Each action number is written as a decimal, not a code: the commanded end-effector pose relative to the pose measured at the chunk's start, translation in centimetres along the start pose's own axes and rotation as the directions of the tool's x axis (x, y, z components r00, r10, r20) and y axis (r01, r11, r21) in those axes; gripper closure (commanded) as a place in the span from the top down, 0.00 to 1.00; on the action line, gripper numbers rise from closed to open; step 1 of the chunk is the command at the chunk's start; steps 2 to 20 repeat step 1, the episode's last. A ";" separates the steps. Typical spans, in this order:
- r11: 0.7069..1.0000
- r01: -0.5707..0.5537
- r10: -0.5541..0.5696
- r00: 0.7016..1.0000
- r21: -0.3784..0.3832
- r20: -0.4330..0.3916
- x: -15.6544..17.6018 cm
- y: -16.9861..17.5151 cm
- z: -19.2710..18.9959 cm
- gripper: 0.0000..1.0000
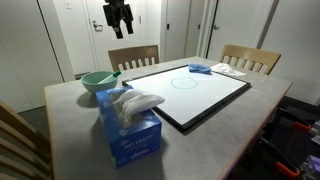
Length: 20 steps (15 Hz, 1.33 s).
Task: Use the marker in the bowl to draw a circle on the white board then put it back
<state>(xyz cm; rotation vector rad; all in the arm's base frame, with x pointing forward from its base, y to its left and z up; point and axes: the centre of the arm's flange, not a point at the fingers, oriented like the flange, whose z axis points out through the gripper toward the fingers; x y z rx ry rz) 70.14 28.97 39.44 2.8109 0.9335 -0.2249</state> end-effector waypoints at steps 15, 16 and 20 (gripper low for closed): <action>1.000 -0.022 0.022 0.998 -0.011 0.064 -3.1 0.8 -2.7 1.00; 1.000 -0.022 0.022 0.998 -0.011 0.064 -3.1 0.8 -2.7 1.00; 1.000 -0.022 0.022 0.998 -0.011 0.064 -3.1 0.8 -2.7 1.00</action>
